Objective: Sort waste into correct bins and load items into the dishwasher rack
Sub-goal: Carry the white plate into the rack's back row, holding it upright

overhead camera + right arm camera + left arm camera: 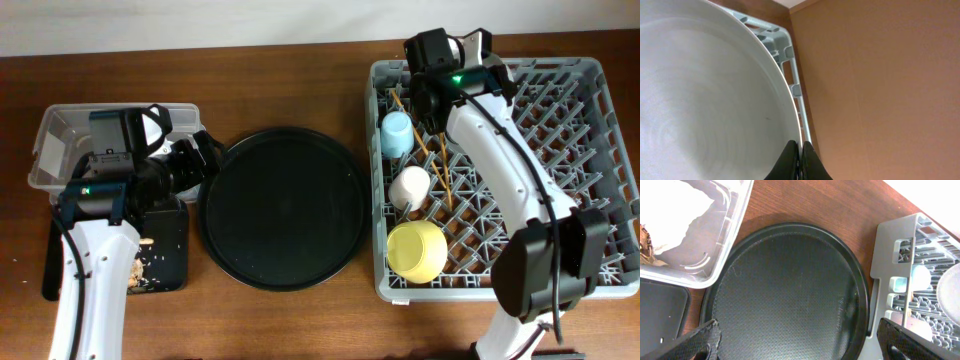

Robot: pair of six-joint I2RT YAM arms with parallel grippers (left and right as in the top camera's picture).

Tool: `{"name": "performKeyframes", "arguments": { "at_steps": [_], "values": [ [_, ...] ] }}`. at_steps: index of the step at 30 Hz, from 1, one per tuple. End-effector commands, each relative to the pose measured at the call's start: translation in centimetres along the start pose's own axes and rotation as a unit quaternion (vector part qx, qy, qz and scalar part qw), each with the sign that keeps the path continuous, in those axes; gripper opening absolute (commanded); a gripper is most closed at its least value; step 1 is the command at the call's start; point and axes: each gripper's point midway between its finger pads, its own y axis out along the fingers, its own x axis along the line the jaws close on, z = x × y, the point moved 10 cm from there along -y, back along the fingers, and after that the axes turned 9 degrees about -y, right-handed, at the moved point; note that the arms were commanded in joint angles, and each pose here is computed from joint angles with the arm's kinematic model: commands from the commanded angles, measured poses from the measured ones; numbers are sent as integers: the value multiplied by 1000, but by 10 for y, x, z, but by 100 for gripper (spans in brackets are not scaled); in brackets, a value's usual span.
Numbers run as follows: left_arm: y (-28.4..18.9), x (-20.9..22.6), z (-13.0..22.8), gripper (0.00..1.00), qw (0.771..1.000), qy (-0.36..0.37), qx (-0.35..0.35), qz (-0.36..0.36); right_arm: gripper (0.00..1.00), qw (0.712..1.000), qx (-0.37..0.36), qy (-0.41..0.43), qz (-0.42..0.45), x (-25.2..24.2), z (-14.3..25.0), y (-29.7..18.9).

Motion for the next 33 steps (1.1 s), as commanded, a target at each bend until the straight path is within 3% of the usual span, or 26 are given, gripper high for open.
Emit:
{"name": "performKeyframes", "arguments": {
  "at_steps": [1, 9, 13, 22, 28, 33],
  "values": [
    [-2, 0, -1, 99, 1000, 7, -5, 0, 4, 1000, 17, -9, -18, 12, 2, 16],
    [-2, 0, -1, 99, 1000, 7, -4, 0, 4, 1000, 12, -12, -16, 13, -1, 16],
    [-2, 0, -1, 99, 1000, 7, -5, 0, 4, 997, 17, -23, 71, -1, -6, 16],
    [-2, 0, -1, 99, 1000, 7, -5, 0, 4, 993, 24, -33, 106, -7, -8, 14],
    [-2, 0, -1, 99, 1000, 7, -5, 0, 4, 999, -4, -51, -5, 11, -9, 15],
    [-2, 0, -1, 99, 1000, 7, -4, 0, 11, 990, -35, -69, -119, 27, -11, 13]
  ]
}}
